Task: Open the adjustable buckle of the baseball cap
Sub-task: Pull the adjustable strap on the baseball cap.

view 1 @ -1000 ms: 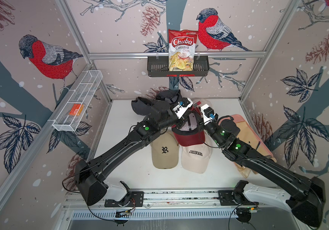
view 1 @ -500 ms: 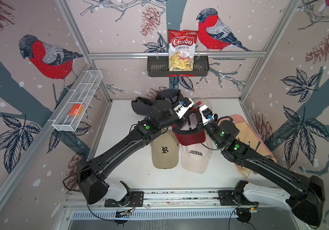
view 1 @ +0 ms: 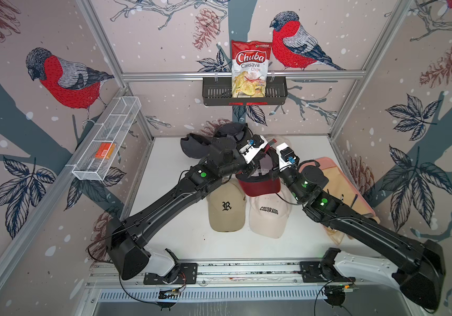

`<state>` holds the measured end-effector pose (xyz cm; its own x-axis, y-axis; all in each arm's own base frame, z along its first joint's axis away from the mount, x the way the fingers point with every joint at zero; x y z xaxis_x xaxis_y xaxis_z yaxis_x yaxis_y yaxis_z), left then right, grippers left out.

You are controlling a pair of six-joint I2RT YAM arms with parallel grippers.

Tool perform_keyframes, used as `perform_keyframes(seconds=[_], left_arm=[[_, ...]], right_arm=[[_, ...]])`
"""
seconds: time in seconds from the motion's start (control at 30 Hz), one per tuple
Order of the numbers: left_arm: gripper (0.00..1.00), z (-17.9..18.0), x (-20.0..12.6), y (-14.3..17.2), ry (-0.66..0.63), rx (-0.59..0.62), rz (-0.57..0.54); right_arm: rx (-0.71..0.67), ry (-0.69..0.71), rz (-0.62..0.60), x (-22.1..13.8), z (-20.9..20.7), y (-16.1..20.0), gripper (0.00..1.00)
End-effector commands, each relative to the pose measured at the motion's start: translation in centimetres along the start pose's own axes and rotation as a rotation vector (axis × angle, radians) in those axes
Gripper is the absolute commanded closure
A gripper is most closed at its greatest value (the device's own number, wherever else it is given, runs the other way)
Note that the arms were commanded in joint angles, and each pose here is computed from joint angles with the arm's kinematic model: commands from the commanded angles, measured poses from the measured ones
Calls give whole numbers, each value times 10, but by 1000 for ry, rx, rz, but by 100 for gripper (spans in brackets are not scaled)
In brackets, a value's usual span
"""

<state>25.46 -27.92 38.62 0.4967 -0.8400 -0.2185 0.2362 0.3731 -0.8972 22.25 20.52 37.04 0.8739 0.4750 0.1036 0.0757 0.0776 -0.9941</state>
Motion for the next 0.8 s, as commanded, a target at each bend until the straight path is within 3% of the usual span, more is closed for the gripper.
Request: perform_keyframes(seconds=[0.0,0.17,0.33,0.43,0.5,0.77], left_arm=[[100,0,-3,1,-44,1,-11],[100,1,-5,10,-117,-11,-9],[100,17,-6,3,-271,-42,-55],[74,25,-3,-8,-317,-83,-113],[64,27,-2,-15,-316,-107,-156],[48,29,-30,-18,-393,-185,-201]], right_arm=[[119,45,-91,-1,-7,-16,100],[150,55,-100,-1,-11,-21,100],[163,60,-82,0,-11,-21,100],[180,68,-80,2,-10,-23,100],[187,78,-72,3,-9,-25,100],[271,160,-43,13,-11,-32,100]])
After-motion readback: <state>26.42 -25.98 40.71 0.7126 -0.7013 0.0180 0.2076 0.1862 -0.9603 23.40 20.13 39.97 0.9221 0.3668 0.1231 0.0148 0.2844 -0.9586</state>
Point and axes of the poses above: each gripper's point midway between its finger pads, its own x axis out along the fingers, its own z axis along the line the jaws close on, y = z × x, the point moved 9 cm from there along -x, back along the fingers, and after that the axes turned 13 degrees about x, right-handed, at the moved point
